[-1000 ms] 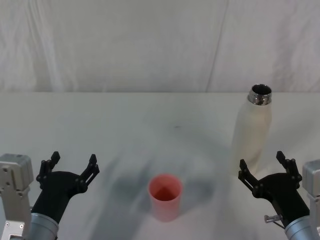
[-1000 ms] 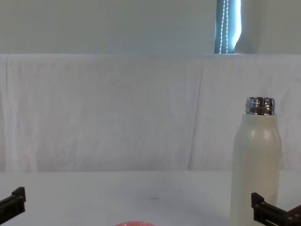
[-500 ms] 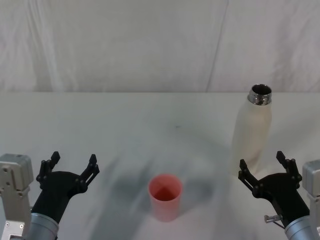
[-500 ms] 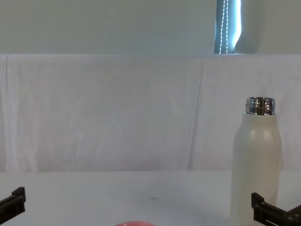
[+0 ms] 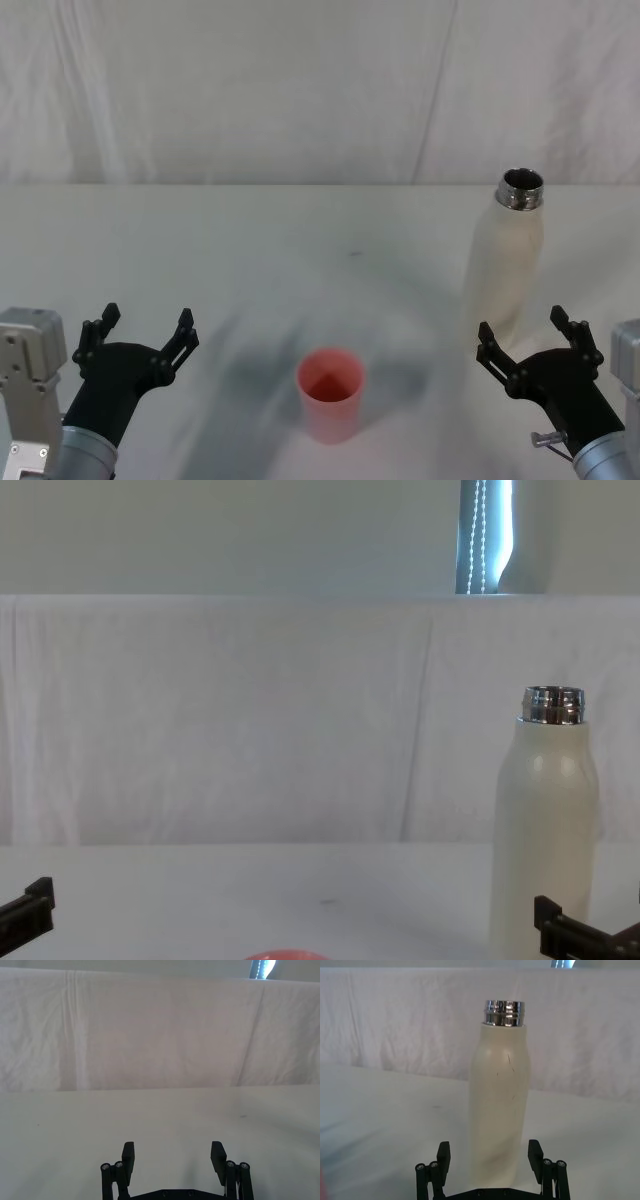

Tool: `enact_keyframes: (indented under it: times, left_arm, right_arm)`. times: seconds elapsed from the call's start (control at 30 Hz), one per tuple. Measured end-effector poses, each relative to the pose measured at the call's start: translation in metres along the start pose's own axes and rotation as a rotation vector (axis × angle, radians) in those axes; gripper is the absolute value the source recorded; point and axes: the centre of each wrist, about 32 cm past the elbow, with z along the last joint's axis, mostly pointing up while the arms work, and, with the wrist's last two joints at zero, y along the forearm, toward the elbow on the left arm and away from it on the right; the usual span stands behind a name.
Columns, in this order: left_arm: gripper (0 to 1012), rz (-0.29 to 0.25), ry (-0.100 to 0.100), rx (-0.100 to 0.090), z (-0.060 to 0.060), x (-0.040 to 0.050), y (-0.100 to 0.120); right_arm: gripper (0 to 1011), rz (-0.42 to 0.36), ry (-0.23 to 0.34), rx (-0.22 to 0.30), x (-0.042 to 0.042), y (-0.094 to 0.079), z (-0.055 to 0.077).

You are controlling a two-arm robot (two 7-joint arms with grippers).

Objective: Grasp the thermos with one hand and pour water into the cup lid.

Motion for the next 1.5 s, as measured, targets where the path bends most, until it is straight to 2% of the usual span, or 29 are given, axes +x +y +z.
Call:
enact_keyframes:
  times: [0.2,0.23,0.67,1.5]
  left_arm:
    - [1001,0.0,0.0,0.0,0.0,0.0,0.0]
    - [1001,0.0,0.0,0.0,0.0,0.0,0.0]
    - [1001,0.0,0.0,0.0,0.0,0.0,0.0]
    - [1001,0.0,0.0,0.0,0.0,0.0,0.0]
  right_arm:
    - [1002,0.015,0.024,-0.016,0.004,0.002,-0.001]
    - [1002,0.02,0.04,-0.024,0.007,0.003,-0.001]
    - [1002,0.048,0.096,-0.05,0.0209,0.015,-0.005]
    - [1002,0.139,0.103,-0.059,0.0398,0.034,-0.005]
